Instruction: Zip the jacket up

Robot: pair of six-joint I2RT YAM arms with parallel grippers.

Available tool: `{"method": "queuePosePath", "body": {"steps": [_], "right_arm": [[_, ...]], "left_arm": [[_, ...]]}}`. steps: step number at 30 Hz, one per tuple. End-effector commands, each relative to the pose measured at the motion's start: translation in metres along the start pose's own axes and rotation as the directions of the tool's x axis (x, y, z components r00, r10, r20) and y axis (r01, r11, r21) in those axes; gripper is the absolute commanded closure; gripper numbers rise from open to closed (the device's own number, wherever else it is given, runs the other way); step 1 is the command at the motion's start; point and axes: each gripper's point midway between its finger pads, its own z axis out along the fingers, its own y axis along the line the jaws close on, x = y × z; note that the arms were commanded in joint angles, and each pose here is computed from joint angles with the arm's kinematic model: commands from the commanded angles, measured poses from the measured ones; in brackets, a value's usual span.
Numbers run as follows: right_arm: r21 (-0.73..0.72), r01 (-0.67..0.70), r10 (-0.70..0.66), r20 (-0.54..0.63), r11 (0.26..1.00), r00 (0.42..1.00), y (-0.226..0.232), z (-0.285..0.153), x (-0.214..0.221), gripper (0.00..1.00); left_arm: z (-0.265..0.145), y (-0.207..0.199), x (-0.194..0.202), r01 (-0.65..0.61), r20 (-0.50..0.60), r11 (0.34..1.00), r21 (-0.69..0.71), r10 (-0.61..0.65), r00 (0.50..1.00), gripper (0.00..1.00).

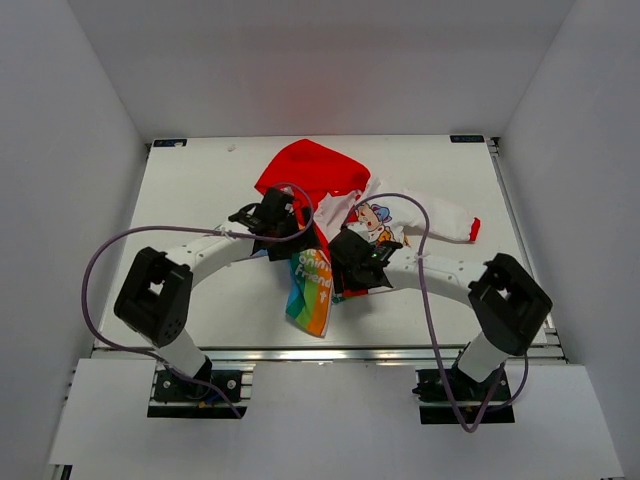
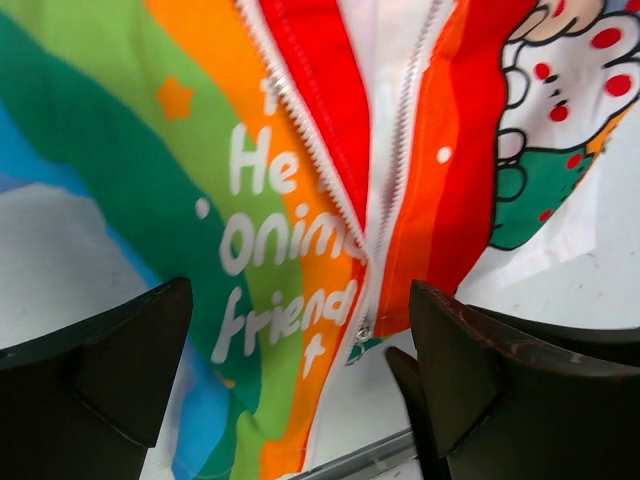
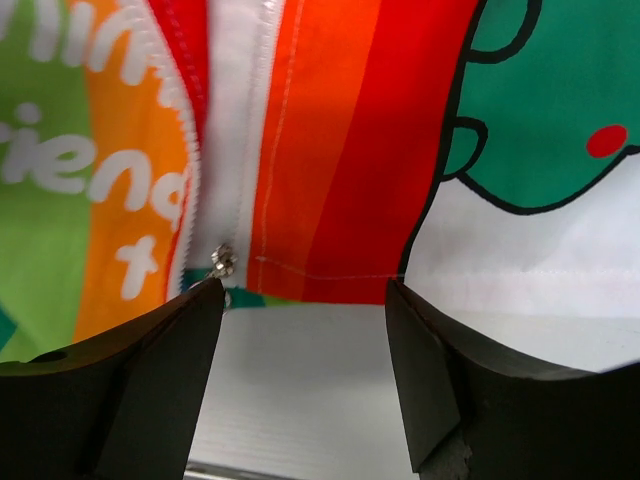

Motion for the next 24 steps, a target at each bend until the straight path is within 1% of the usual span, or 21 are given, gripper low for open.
{"method": "queuePosePath", "body": {"steps": [1,4,5,6,7,8,9,10,11,15,17,19,21,22,23,24], "right_arm": [[0.047,-0.028,0.027,0.022,0.998,0.999,0.000,0.006,-0.010,0.29],[0.060,-0.030,0.030,0.006,0.998,1.000,0.000,0.015,-0.007,0.30],[0.063,-0.030,0.030,0.006,0.998,1.000,0.000,0.017,-0.007,0.35],[0.068,-0.025,0.025,0.003,0.997,1.000,0.001,0.021,-0.005,0.37],[0.072,-0.024,0.024,0.002,0.997,1.000,0.000,0.023,-0.005,0.42],[0.078,-0.023,0.023,-0.002,0.997,1.000,0.000,0.025,-0.004,0.59],[0.090,-0.024,0.024,-0.002,0.996,1.000,-0.002,0.027,-0.004,0.66],[0.098,-0.022,0.022,-0.003,0.995,1.000,-0.003,0.028,-0.003,0.70],[0.113,-0.022,0.023,-0.004,0.993,1.000,-0.007,0.029,-0.002,0.79],[0.143,-0.021,0.020,0.004,0.990,1.000,-0.016,0.021,-0.002,0.93],[0.152,-0.020,0.017,0.024,0.988,1.000,-0.021,0.010,-0.006,0.93],[0.155,-0.011,0.009,0.017,0.988,1.000,-0.026,0.002,-0.001,0.92],[0.121,-0.002,-0.002,0.033,0.993,0.999,-0.027,-0.009,-0.003,0.93],[0.091,0.014,-0.014,0.002,0.996,1.000,-0.027,-0.010,0.009,0.94],[0.048,0.020,-0.021,0.017,0.999,1.000,-0.023,-0.017,0.008,0.96],[-0.008,0.050,-0.050,-0.010,0.999,0.999,-0.018,-0.019,0.017,0.98]], "left_arm": [[-0.002,-0.033,-0.026,-0.030,0.060,0.994,0.105,0.024,0.998,0.02],[0.003,-0.044,-0.029,-0.041,0.046,0.989,0.143,0.034,0.998,0.02],[0.009,-0.042,-0.028,-0.040,0.038,0.990,0.134,0.035,0.999,0.02],[0.012,-0.043,-0.027,-0.040,0.031,0.990,0.139,0.036,0.999,0.02],[0.015,-0.044,-0.025,-0.040,0.018,0.988,0.147,0.038,0.999,0.02],[0.020,-0.043,-0.024,-0.038,0.014,0.989,0.146,0.036,0.999,0.02],[0.022,-0.041,-0.020,-0.037,-0.002,0.988,0.148,0.038,0.999,0.02],[0.025,-0.041,-0.019,-0.039,-0.005,0.988,0.150,0.040,0.999,0.02],[0.031,-0.036,-0.015,-0.035,-0.018,0.990,0.139,0.038,0.999,0.02],[0.046,-0.031,-0.005,-0.033,-0.054,0.989,0.142,0.041,0.998,0.02],[0.054,-0.028,0.002,-0.024,-0.084,0.990,0.139,0.036,0.996,0.02],[0.066,-0.021,0.008,-0.018,-0.114,0.993,0.116,0.031,0.993,0.02],[0.076,-0.012,0.011,-0.017,-0.124,0.997,0.078,0.026,0.992,0.02],[0.078,-0.010,0.012,-0.014,-0.126,0.998,0.066,0.023,0.992,0.02],[0.079,-0.008,0.013,-0.017,-0.130,0.998,0.057,0.024,0.991,0.02],[0.081,-0.007,0.012,-0.017,-0.130,0.998,0.052,0.023,0.991,0.02]]}}
